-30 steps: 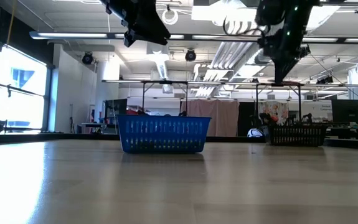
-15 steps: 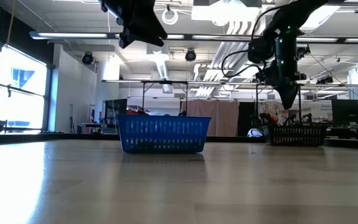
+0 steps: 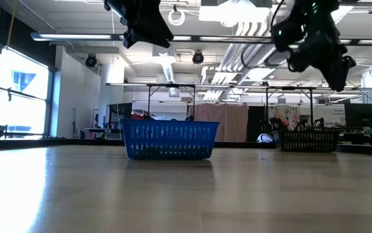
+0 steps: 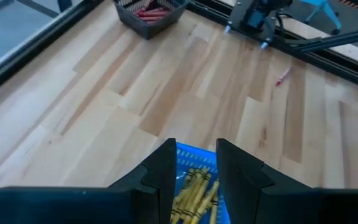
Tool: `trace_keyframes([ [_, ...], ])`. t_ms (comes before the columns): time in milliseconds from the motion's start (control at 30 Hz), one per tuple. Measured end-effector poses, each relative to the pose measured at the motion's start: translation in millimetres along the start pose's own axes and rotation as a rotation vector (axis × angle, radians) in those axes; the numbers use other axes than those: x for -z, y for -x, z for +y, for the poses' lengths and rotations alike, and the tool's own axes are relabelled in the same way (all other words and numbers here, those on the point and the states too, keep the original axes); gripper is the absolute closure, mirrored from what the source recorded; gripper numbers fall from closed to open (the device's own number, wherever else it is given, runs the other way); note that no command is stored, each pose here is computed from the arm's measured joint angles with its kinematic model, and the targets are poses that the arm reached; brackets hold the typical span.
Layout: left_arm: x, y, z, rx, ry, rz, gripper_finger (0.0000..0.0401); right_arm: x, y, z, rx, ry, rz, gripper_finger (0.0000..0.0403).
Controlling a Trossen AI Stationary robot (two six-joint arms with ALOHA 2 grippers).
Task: Sort crayons
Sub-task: Put the red crayon into the black basket
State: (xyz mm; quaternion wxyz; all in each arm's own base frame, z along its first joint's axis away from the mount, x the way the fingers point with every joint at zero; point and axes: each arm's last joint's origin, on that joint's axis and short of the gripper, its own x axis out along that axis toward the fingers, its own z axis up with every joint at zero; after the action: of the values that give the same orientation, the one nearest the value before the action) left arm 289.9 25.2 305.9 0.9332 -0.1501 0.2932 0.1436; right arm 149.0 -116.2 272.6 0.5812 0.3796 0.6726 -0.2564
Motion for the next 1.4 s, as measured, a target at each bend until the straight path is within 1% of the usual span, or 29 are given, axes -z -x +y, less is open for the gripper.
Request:
trace_keyframes([
  [67,0,0,0,-0.006,-0.006,-0.001,0.0302,13,-3,13,-0.032,0.043,-0.063,0.0296],
  [167,0,0,0,-0.009,-0.006,-0.002,0.0302,32,-18,27,-0.053,0.079,-0.125,0.0296],
  [233,0,0,1,-0.017,-0.012,-0.005,0.0302,45,-35,32,-0.055,0.081,-0.128,0.0296],
  [367,0,0,1,-0.020,-0.022,-0.006,0.0302,69,-82,31,-0.030,0.040,-0.070,0.0296],
  [433,0,0,1,-0.021,-0.022,-0.006,0.0302,74,-101,34,-0.088,0.030,-0.079,0.0297],
  [500,0,0,1,-0.021,-0.022,-0.006,0.0302,77,-110,40,-0.146,0.031,-0.085,0.0299],
  [533,0,0,1,-0.021,-0.022,-0.006,0.0302,78,-113,42,-0.157,0.026,-0.075,0.0300],
  [633,0,0,1,-0.021,-0.022,-0.006,0.0302,85,-120,46,-0.143,0.049,-0.053,0.0303],
  [767,0,0,1,-0.020,-0.022,-0.007,0.0302,93,-123,52,-0.117,0.163,-0.037,0.0304],
  [867,0,0,1,-0.020,-0.021,-0.008,0.0302,98,-127,56,-0.074,0.253,-0.046,0.0304],
  [933,0,0,1,-0.020,-0.021,-0.007,0.0302,99,-130,58,-0.029,0.289,-0.063,0.0304],
  [1033,0,0,1,-0.020,-0.021,-0.008,0.0302,99,-134,61,0.023,0.310,-0.073,0.0304],
  [1267,0,0,1,-0.020,-0.004,-0.009,0.0302,95,-146,69,0.072,0.341,-0.044,0.0304],
  [1400,-1,0,1,-0.019,-0.003,-0.012,0.0302,91,-152,70,0.133,0.384,-0.041,0.0304],
])
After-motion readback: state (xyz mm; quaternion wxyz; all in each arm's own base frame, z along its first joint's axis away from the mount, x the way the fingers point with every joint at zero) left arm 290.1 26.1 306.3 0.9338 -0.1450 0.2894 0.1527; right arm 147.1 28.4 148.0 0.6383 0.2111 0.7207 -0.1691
